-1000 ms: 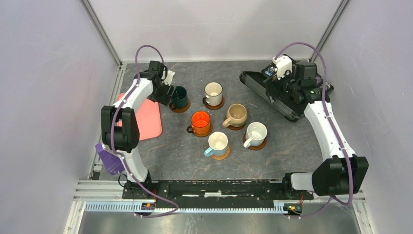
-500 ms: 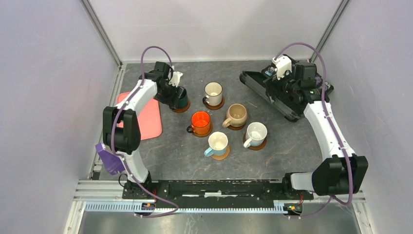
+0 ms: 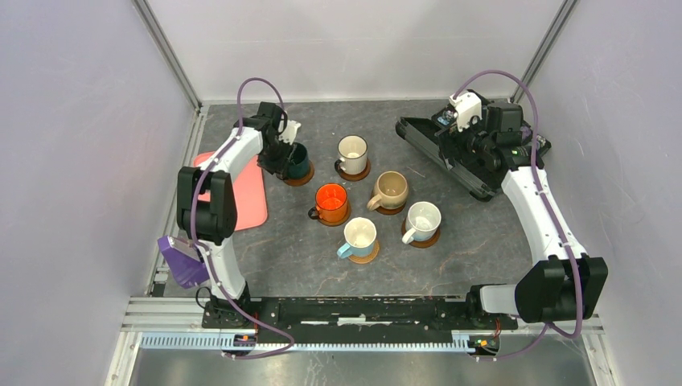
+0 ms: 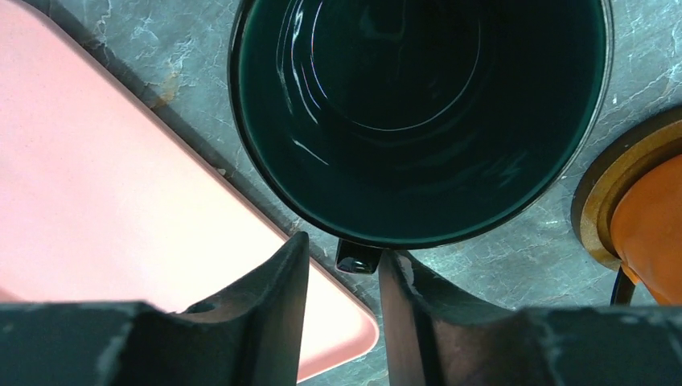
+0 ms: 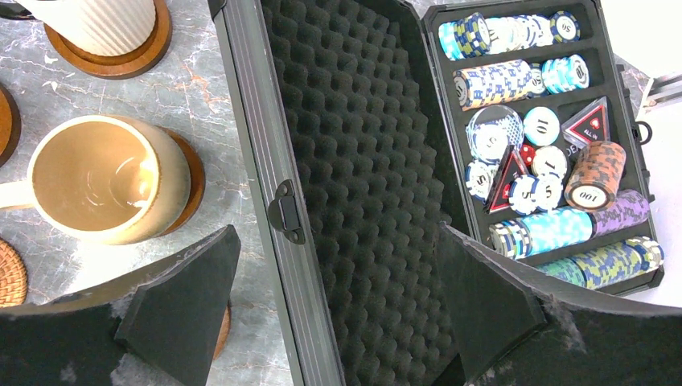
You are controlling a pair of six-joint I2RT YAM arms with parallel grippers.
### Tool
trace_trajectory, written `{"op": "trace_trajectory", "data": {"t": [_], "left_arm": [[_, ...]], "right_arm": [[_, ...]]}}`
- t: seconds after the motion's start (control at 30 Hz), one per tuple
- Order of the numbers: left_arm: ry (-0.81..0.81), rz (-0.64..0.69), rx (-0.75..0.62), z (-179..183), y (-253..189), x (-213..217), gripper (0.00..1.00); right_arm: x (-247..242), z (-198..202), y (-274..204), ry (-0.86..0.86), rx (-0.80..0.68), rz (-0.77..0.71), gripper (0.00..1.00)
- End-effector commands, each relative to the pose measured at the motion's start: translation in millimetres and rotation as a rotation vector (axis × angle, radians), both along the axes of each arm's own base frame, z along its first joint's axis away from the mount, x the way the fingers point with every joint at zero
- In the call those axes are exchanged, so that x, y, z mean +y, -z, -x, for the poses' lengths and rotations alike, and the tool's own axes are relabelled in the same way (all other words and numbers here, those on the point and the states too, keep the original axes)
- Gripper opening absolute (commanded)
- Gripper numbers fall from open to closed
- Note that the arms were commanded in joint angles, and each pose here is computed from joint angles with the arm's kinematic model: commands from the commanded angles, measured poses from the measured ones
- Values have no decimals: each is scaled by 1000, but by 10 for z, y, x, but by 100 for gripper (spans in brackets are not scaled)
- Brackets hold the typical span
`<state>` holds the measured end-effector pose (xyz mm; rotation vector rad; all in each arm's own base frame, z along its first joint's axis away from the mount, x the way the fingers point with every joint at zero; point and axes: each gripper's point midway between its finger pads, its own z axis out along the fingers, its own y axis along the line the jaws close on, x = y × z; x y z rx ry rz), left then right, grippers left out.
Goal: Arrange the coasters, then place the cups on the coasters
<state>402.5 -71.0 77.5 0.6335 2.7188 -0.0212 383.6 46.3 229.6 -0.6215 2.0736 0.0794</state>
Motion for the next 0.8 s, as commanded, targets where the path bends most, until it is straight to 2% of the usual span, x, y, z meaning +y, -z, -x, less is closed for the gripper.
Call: {"op": "trace_trajectory", "data": {"t": [0.0,0.2,0.33,0.4,0.47,0.63,0.77], "left_arm": [[31,1,-32,-80,-122,21,41],[53,0,-36,-71,-143,36,34],[32,-9,-35,-33,-224,117,63],[17,6,-45,28,-312,208,71],[10,1,-65,107,-399,382,75],[16,-57,-24,426,-371,1095,73],[185,-90,24,838,-210,1265,68]], "right_arm": [[-20,-23,-107,3,-46,6,98],[-15,-27,-99,1,-43,4,98],[-21,-19,-117,1,-45,8,98],[-34,-16,-130,3,-49,15,98],[-47,-5,-135,5,-51,22,98],[-47,25,-115,-1,-51,24,98],[-30,46,-62,-7,-39,18,98]]}}
